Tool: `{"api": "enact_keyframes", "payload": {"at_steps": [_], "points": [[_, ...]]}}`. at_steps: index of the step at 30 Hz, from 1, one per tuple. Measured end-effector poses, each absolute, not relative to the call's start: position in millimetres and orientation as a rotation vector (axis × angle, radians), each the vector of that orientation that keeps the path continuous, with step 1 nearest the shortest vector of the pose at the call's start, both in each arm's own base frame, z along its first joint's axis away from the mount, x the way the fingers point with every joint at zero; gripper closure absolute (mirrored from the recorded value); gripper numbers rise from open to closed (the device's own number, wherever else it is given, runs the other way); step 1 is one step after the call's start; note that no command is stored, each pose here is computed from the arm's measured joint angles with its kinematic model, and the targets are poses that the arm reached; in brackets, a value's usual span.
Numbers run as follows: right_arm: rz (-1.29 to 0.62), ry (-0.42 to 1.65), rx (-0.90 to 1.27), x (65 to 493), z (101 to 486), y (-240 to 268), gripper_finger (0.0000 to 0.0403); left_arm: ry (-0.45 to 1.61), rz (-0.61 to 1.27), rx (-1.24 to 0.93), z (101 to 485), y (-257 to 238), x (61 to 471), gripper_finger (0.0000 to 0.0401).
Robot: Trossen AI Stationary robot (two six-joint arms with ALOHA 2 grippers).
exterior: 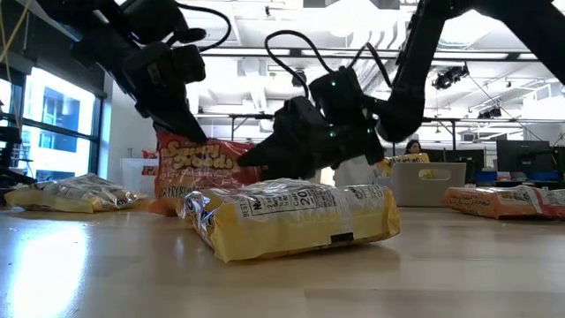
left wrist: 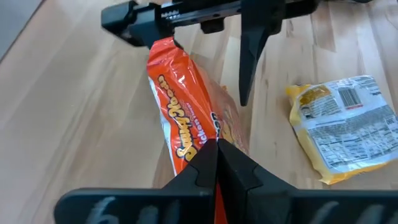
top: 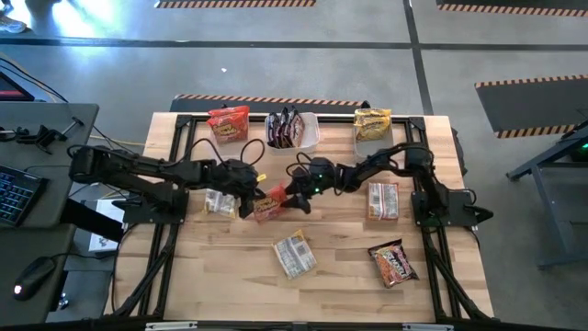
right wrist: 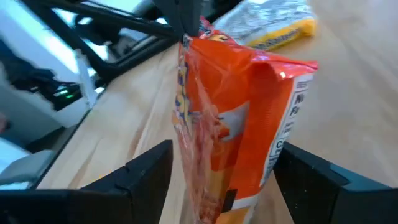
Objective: Sort Maruchan noodles
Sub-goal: Put the orange noodle pack into the transparent bin
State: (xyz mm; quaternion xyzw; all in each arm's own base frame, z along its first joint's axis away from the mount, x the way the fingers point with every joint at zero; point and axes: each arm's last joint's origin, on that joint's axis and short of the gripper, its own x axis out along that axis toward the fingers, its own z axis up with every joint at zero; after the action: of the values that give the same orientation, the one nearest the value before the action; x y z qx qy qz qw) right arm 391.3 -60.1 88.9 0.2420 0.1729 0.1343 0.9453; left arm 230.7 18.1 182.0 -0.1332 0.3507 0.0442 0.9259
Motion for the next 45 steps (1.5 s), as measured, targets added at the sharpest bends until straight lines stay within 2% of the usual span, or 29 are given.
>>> {"api": "enact_keyframes", "payload": {"at_steps": [9, 13, 19, 24, 30, 38, 45], "points": [[0.354, 0.3, 0.509, 403.2, 75.7, -56.5, 0.0155, 0.71, 0.109, -0.25, 182.5, 13.5, 231.5, 0.0401], [0.386, 0.296, 0.468, 408.5, 77.6, -48.4, 0.0189, 0.697, 0.114, -0.264, 183.5, 13.6, 232.3, 0.0401], [0.395, 0.288, 0.453, 410.4, 79.2, -46.7, 0.0267, 0.66, 0.14, -0.321, 189.2, 14.7, 234.0, 0.0391], [0.382, 0.276, 0.438, 409.6, 80.1, -53.5, 0.03, 0.694, 0.143, -0.338, 213.4, 18.9, 235.6, 0.0355], [0.453, 0.243, 0.367, 408.3, 95.1, -57.7, 0.0287, 0.749, 0.1, -0.383, 239.6, 26.1, 236.5, 0.0291], [0.43, 0.311, 0.169, 405.5, 118.6, -50.9, 0.0295, 0.739, 0.074, -0.414, 256.3, 35.9, 240.2, 0.0203], [0.356, 0.443, -0.009, 417.1, 137.3, -39.7, 0.0292, 0.771, 0.062, -0.426, 254.4, 38.5, 243.3, 0.0167]]}}
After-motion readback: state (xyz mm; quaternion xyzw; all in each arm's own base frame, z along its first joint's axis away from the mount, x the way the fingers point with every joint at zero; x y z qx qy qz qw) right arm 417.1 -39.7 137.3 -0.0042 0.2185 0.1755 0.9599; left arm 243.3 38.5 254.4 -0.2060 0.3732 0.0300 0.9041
